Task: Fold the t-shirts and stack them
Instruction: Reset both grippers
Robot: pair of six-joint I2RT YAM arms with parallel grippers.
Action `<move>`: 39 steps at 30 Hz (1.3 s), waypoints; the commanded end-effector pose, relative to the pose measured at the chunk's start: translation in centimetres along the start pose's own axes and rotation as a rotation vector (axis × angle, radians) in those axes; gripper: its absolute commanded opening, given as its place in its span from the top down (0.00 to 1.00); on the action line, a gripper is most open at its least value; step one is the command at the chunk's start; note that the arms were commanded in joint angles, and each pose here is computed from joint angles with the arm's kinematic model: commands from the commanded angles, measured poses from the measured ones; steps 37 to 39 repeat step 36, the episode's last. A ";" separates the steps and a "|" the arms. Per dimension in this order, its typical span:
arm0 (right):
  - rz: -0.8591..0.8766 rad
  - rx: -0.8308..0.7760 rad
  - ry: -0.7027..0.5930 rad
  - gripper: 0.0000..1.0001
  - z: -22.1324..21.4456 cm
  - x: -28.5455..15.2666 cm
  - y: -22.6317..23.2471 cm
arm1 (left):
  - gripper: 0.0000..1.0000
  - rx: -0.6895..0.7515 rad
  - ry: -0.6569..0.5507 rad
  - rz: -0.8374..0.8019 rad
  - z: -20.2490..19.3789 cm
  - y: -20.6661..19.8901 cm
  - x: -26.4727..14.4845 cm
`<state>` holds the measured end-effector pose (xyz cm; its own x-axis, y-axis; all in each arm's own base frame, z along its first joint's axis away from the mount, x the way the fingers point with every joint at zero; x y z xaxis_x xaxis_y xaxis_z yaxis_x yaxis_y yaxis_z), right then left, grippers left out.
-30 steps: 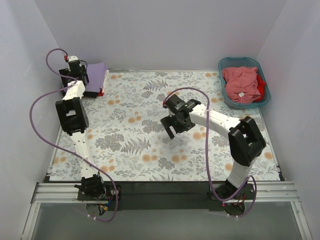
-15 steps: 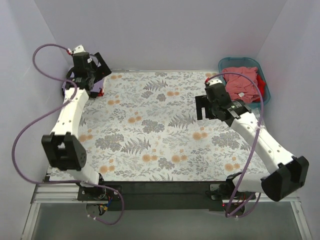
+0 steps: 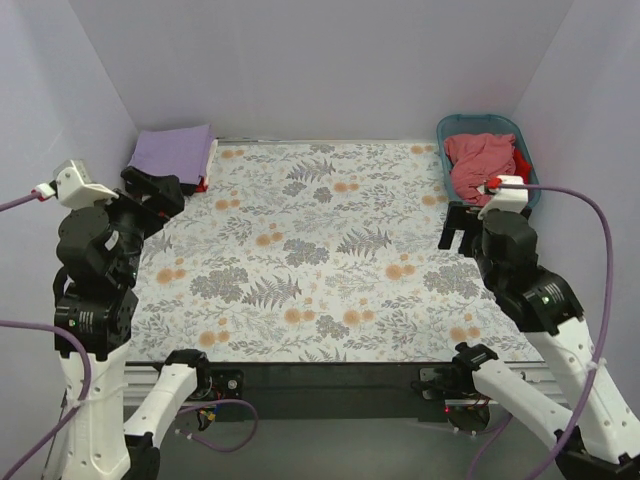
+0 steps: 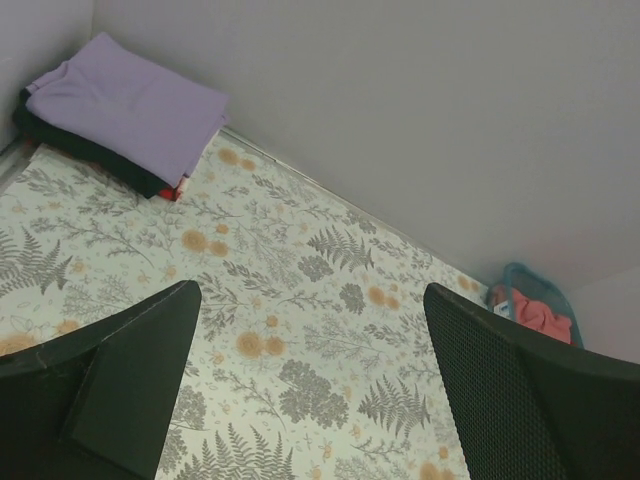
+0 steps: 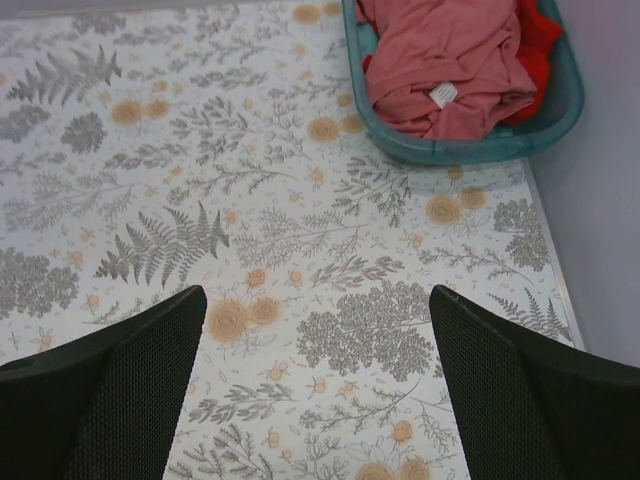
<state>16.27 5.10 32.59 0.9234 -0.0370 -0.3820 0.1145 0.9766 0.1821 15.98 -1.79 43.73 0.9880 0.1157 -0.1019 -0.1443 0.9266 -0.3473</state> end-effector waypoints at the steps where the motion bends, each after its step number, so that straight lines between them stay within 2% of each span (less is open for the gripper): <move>1: -0.006 0.051 -0.161 0.02 0.9 -1.4 -1.3 | 0.06 0.020 0.092 0.136 -2.3 1.5 0.6; 6: 0.012 0.083 -0.234 0.02 0.6 -2.6 -2.3 | 0.06 0.077 0.075 0.149 -2.4 1.8 0.4; 39: 0.083 0.079 -0.240 0.02 -0.8 -1.6 -1.7 | 0.06 0.120 0.140 0.139 -5.1 1.9 2.0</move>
Point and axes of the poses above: each gripper's point midway between its finger pads, its own x axis out along the fingers, its own y axis along the line the jaws close on, z = x × y, the point moved 9 cm from there along -x, back along the fingers, and after that the axes turned 11 degrees about x, right-handed, at the moved point
